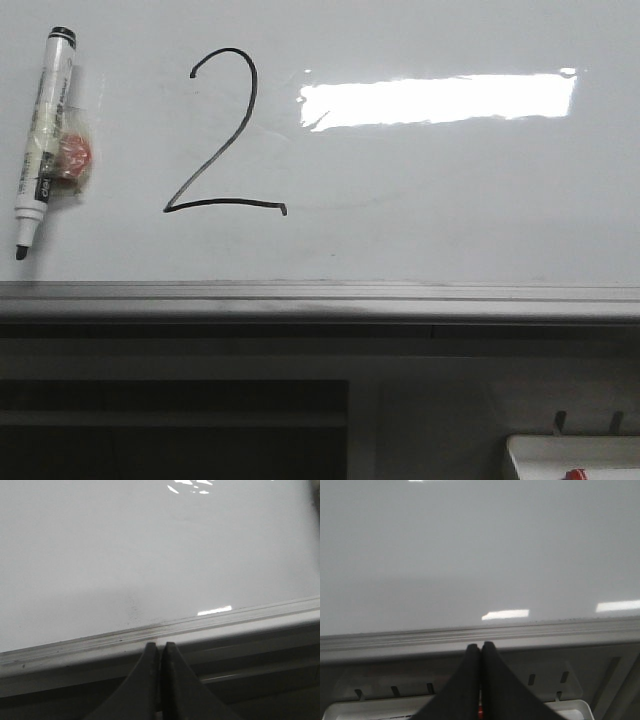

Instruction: Write number 2 on whiteboard

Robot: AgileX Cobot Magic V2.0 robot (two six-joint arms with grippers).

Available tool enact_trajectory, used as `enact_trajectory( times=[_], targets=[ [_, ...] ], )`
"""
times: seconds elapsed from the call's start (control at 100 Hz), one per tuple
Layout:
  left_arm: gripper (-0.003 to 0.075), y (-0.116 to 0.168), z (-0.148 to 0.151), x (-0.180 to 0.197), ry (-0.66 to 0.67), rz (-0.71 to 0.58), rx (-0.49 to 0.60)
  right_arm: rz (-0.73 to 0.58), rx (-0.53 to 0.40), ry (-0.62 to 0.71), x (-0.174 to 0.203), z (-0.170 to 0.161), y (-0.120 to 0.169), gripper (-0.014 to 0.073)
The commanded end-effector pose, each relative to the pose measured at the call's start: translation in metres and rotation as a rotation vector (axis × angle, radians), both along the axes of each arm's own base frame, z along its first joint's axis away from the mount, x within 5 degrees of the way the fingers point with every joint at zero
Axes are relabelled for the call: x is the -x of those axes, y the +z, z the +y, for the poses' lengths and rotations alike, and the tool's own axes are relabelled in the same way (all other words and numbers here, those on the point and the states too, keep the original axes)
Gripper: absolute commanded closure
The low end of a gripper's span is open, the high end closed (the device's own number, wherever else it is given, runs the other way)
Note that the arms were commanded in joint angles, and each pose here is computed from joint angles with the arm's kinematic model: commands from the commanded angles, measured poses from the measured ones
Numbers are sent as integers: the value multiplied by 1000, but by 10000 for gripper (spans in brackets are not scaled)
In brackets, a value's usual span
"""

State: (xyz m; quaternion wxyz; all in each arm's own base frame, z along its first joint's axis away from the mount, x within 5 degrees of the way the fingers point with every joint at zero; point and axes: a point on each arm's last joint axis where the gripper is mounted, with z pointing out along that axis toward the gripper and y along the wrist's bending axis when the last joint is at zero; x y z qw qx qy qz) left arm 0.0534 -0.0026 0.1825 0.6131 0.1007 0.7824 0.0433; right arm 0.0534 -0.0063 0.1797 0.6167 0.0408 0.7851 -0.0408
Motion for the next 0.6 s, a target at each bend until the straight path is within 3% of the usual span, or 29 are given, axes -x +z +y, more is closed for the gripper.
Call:
enact_trajectory(
  times=[0.0, 0.59],
  targets=[
    [741, 2, 0, 0, 4, -66, 13, -8, 4, -5, 0, 0, -6, 648],
    [741, 2, 0, 0, 4, -66, 13, -15, 5, -5, 0, 0, -5, 648]
  ],
)
